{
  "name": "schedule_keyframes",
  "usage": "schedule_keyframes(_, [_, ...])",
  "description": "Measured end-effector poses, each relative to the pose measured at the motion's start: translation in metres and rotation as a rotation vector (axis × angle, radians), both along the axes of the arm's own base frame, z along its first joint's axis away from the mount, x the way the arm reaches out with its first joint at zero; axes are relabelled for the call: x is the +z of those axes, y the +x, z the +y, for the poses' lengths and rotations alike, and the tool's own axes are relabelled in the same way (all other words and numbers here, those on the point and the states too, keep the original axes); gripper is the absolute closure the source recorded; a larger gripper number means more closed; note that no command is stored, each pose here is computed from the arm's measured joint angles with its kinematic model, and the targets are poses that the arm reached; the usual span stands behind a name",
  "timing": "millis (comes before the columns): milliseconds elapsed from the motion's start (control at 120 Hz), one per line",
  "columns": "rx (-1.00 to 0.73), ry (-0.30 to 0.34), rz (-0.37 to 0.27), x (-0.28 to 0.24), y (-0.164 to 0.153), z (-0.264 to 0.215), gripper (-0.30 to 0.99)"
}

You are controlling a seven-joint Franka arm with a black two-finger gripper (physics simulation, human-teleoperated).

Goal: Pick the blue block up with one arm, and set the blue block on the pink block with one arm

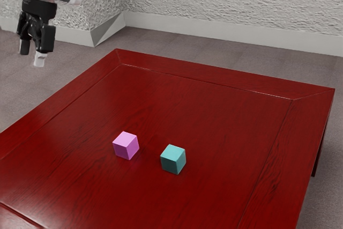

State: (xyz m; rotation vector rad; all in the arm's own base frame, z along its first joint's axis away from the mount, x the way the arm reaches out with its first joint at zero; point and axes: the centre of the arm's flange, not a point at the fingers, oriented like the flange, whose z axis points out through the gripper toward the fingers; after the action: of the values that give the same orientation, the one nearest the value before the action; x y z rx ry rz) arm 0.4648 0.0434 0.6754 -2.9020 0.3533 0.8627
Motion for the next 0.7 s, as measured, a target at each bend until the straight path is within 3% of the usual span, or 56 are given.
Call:
schedule_keyframes(117, [-0.189, -0.061, -0.166, -0.002, 0.033, 0.002, 0.0])
schedule_keyframes(175, [-0.292, -0.125, -0.246, 0.011, 0.036, -0.01, 0.0])
schedule_keyframes(250, [-0.426, -0.184, -0.303, 0.017, 0.01, -0.028, 0.0])
schedule_keyframes(358, [-0.736, -0.249, -0.233, -0.061, -0.07, -0.109, 0.0])
schedule_keyframes(450, [-0.877, -0.336, -0.18, -0.136, -0.105, -0.136, 0.0])
schedule_keyframes(583, [-1.17, -0.442, -0.099, -0.209, -0.109, -0.131, 0.0])
schedule_keyframes(700, [-1.539, -0.484, -0.074, -0.234, -0.083, -0.133, 0.0])
